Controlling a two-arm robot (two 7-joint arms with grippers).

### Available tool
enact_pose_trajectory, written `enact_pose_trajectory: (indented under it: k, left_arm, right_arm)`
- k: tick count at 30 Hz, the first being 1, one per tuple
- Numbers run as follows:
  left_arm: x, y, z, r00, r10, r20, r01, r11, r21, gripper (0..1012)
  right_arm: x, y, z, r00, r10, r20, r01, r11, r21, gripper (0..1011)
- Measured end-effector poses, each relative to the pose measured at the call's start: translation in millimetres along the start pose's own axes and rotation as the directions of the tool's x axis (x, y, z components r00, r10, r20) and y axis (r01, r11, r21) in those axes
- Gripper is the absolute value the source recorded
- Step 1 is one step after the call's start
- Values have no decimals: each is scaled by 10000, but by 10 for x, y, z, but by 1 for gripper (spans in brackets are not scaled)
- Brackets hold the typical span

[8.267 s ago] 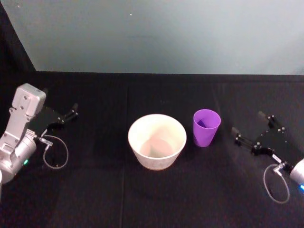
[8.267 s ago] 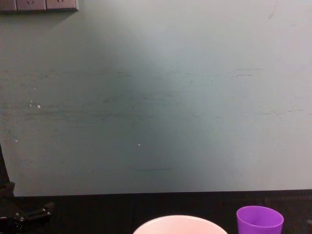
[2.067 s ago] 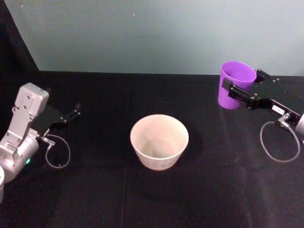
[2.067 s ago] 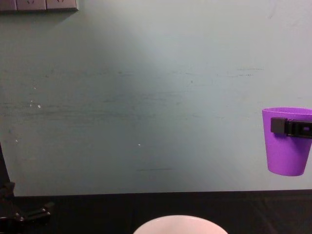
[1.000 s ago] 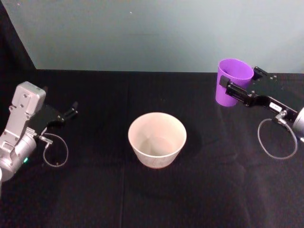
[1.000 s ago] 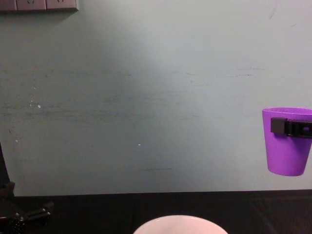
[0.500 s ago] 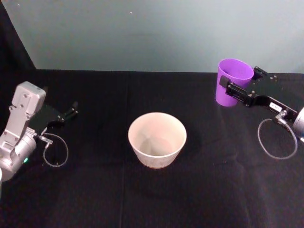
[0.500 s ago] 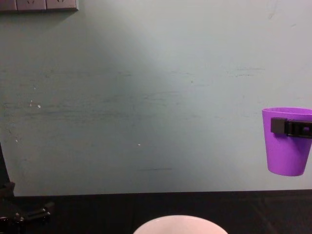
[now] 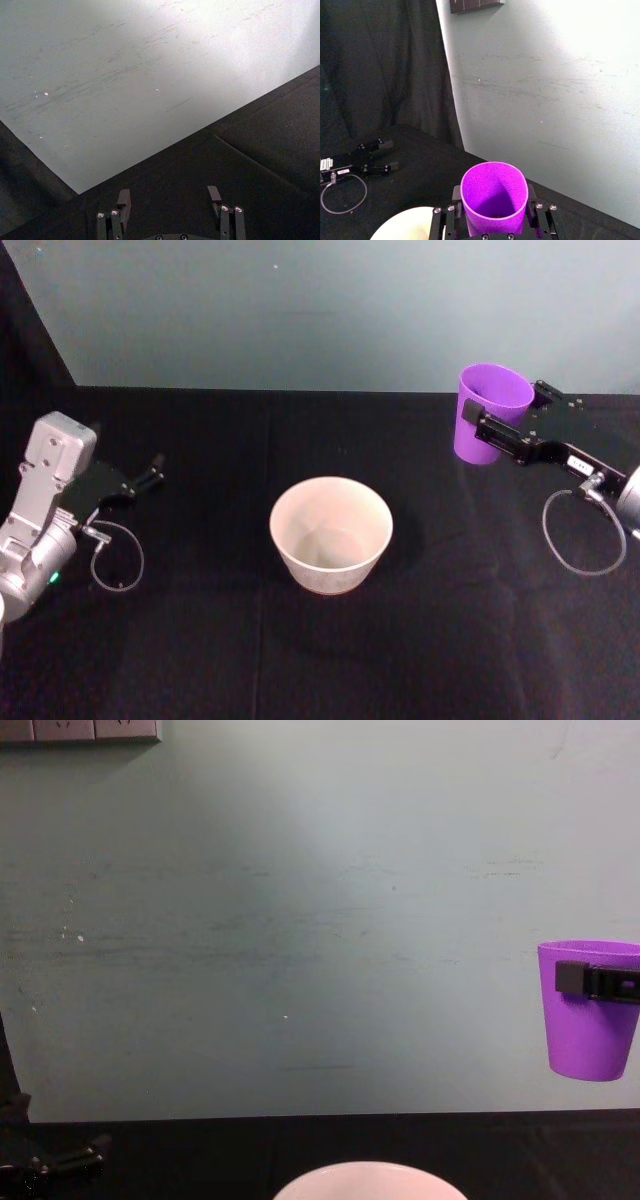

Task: Pick up the cup and pour the mung beans from the cup into the bowl.

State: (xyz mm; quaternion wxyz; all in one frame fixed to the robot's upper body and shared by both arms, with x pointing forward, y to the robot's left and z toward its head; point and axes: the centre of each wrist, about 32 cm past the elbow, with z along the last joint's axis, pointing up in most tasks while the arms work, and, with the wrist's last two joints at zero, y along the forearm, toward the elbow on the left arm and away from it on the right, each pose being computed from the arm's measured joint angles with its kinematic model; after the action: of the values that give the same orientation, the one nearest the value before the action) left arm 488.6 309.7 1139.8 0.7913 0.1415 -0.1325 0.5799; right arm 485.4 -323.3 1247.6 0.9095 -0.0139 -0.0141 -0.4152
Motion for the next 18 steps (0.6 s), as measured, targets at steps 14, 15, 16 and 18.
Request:
enact_pose_trajectory:
  k: [14,15,16,18]
  left_arm:
    - [0,0,0,10000,0,0,0,10000,0,1000]
    - [0,0,0,10000,0,1,0,10000,-1,1000]
    - [0,0,0,10000,0,0,0,10000,0,1000]
    - [0,0,0,10000,0,0,0,10000,-1,1000]
  right_arm:
    - [0,0,0,10000,0,0,0,10000,-1,722]
    - [0,0,0,10000,1,0,-1,10000,-1,723]
    - [0,0,0,10000,1,1,-1,10000,-1,722]
    - [0,0,0,10000,0,0,0,10000,-1,722]
